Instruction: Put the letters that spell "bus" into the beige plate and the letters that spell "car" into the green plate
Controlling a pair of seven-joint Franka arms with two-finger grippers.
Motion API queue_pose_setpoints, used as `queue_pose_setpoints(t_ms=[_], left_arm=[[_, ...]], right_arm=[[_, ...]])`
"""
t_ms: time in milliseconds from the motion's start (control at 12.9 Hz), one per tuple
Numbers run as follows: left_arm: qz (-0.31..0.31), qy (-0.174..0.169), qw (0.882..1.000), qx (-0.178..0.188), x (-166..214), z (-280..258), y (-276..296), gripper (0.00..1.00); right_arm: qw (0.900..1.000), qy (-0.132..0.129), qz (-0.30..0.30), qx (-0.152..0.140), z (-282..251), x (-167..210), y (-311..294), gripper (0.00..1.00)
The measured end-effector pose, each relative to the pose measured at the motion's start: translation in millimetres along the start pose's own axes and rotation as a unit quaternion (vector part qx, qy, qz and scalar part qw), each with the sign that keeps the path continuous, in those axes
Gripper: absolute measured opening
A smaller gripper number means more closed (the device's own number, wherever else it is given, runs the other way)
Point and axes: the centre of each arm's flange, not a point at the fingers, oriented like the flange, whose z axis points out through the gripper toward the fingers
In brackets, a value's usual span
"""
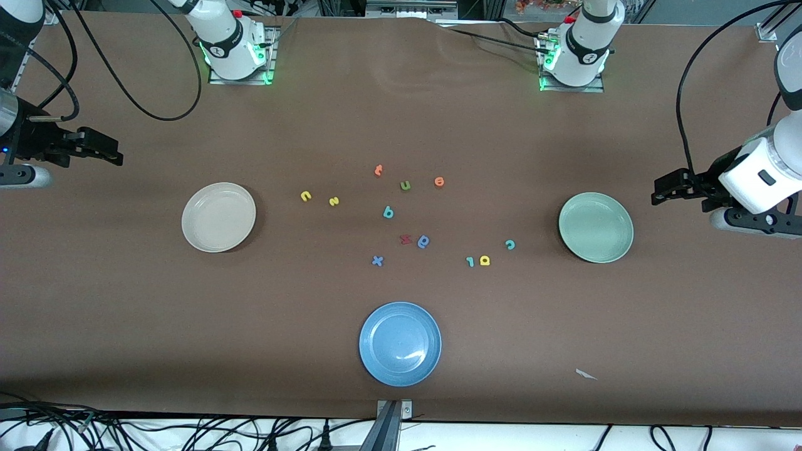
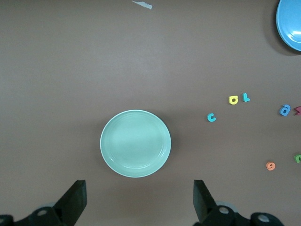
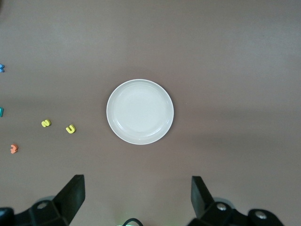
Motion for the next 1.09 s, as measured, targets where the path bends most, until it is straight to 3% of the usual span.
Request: queue_pose_setpoints(t_ms=[311,777,1088], left_arm=[[-0.020,-0.018,1.000,-0.008,3.8,16.9,6.2,1.00],[-0.101,-0.074,0.992,-0.016,26.8,88.8,73.8,1.00],[-0.188,-0.049,0.981,-0.024,56.5,147.0,114.5,1.00]], right_arm=[[1.000,0.000,0.000,0.000,0.0,0.0,0.0,1.00],[1.000,-0.004,0.015,0.002,1.8,-0.6,16.6,1.00],[1.000,-0.013,0.017,0.002,5.9,-0.3,19.4,1.00]])
